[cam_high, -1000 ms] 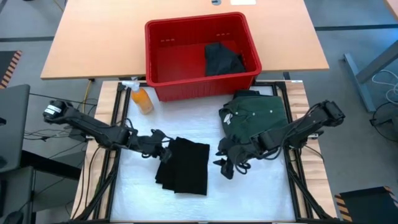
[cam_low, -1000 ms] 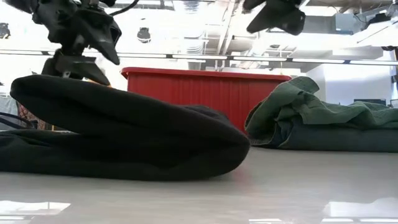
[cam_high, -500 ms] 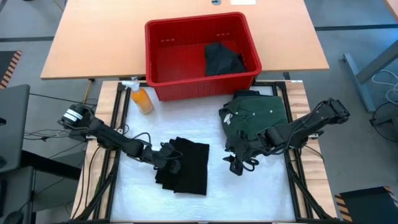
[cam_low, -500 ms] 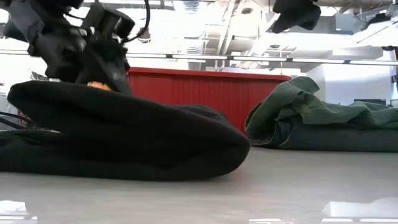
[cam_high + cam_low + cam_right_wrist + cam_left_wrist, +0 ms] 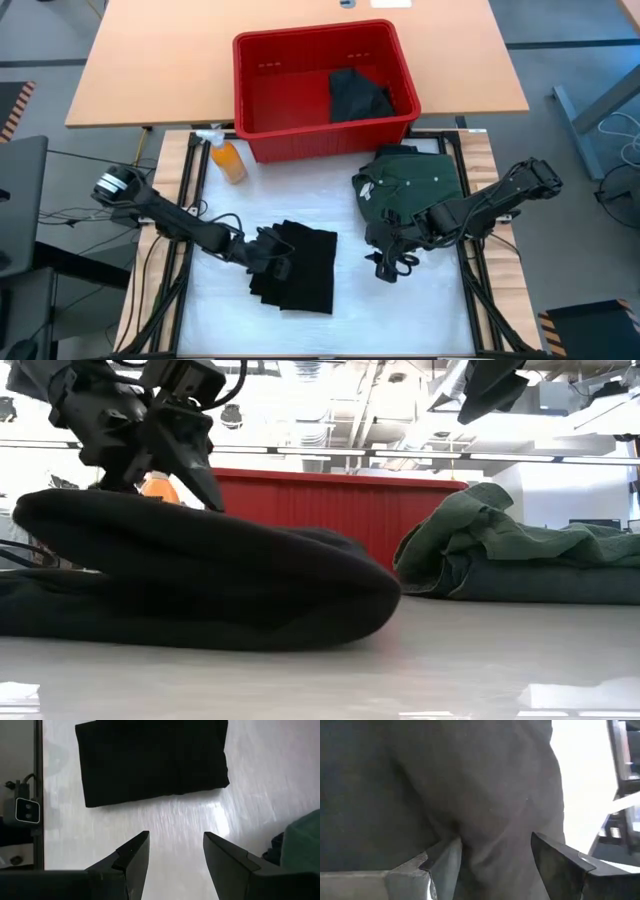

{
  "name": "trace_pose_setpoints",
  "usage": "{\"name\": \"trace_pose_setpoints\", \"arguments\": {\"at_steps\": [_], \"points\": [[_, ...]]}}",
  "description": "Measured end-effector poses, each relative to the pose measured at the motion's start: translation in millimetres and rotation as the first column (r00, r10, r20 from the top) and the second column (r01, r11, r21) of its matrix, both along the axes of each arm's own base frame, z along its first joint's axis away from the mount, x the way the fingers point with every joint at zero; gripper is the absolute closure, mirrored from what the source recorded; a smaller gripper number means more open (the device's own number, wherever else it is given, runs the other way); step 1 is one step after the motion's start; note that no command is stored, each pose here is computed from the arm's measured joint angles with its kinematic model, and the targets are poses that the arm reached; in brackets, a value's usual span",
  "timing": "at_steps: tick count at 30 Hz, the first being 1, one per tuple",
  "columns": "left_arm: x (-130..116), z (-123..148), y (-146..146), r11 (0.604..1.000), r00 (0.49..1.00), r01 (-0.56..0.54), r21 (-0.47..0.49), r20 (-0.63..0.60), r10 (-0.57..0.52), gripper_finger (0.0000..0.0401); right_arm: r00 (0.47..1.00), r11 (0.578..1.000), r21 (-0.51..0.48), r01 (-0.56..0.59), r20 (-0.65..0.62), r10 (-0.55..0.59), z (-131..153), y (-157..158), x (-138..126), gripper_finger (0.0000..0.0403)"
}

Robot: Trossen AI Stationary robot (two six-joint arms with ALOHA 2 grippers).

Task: Fold laundry
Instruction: Stack the black shirt on top of the green polo shirt

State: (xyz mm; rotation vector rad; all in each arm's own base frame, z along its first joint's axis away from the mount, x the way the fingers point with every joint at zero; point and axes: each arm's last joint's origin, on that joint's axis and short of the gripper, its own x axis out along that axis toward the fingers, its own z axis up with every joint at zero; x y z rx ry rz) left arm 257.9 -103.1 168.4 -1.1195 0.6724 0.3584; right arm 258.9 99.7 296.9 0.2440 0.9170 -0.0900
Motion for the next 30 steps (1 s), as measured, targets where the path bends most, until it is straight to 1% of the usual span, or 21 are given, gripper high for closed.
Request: {"name": "trace_pose_setpoints", "arguments": {"at_steps": [4,7,14,17,22,24,26,28,30], "points": [[-5,9,-2,0.999,0.996,-0.001,0.044,-0.094,0.005,0.0173,1.000,1.000,-0.004,0.000,0.000,0.000,0,-1,1,0.0188],[-7,8,-6,0.998,0.992,-0.017,0.064,-0.122,0.025,0.0173,1.000,1.000,-0.005,0.000,0.000,0.000,0,-1,1,0.0188],[-1,-2,-12,0.998,0.993,-0.026,0.056,-0.112,0.032,0.0173,1.000,1.000,-0.004,0.000,0.001,0.000,0,-1,1,0.0188],[8,-6,-17,1.000,0.998,-0.009,0.028,-0.055,0.010,0.0173,1.000,1.000,-0.007,-0.003,0.001,0.003,0,-1,1,0.0188],[13,-19,-20,1.000,0.997,0.000,0.026,-0.077,0.002,0.0177,1.000,1.000,-0.007,-0.003,0.001,0.003,0,-1,1,0.0188],[14,-18,-20,1.000,0.998,-0.009,0.029,-0.058,0.011,0.0193,1.000,1.000,-0.008,-0.003,-0.001,0.003,0,-1,1,0.0188],[15,-17,-20,0.999,0.999,-0.001,0.048,-0.042,0.003,0.0228,1.000,1.000,-0.010,-0.003,-0.003,0.003,0,-2,0,0.0188],[17,-14,-19,0.998,1.000,0.022,0.065,-0.016,-0.021,0.0287,1.000,1.000,-0.011,-0.003,-0.006,0.003,0,-2,0,0.0188],[18,-11,-19,0.996,0.999,0.035,0.079,0.012,-0.036,0.0358,1.000,1.000,-0.015,-0.004,-0.010,0.004,-1,-2,0,0.0188]]}}
